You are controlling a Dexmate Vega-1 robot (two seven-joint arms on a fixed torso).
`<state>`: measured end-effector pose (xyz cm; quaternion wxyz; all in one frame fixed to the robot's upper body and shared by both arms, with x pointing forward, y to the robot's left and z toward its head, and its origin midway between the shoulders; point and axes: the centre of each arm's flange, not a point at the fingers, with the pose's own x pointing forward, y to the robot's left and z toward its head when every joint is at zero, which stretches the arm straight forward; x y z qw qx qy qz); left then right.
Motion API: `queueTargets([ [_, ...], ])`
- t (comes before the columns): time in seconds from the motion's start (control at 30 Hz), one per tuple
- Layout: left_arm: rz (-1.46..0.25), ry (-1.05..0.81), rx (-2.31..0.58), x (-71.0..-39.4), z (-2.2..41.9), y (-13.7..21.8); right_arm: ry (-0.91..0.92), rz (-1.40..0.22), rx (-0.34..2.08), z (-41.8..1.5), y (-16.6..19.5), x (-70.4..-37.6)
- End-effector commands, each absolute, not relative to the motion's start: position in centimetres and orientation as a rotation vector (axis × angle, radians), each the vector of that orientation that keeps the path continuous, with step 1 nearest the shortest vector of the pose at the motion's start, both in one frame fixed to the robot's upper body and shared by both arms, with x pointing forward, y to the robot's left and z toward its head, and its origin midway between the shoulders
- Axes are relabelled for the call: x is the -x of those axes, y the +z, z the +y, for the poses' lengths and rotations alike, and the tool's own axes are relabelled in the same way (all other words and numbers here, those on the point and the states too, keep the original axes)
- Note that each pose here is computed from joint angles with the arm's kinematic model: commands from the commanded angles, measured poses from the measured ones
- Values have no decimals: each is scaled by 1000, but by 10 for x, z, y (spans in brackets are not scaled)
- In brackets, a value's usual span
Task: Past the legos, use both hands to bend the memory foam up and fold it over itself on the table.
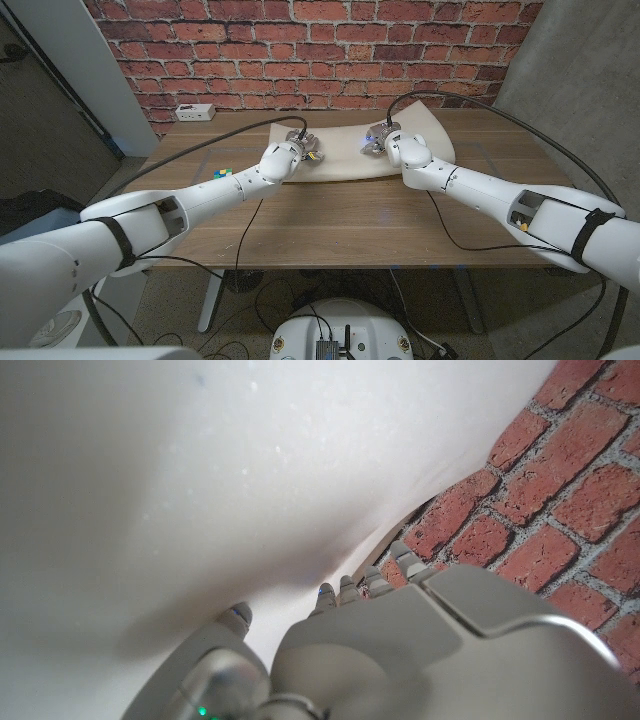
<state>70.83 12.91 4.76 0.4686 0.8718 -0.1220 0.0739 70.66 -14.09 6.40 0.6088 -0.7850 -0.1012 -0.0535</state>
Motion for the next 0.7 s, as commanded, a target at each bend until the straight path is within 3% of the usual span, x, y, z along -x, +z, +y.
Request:
queueTargets([
  [0.03,-362,180,-2168,-723,130,28,-118,-214,1749,-152,65,-704],
  [0.7,-299,33,-2043,-731,130,-3,-192,-273,1535,-178,76,-680],
])
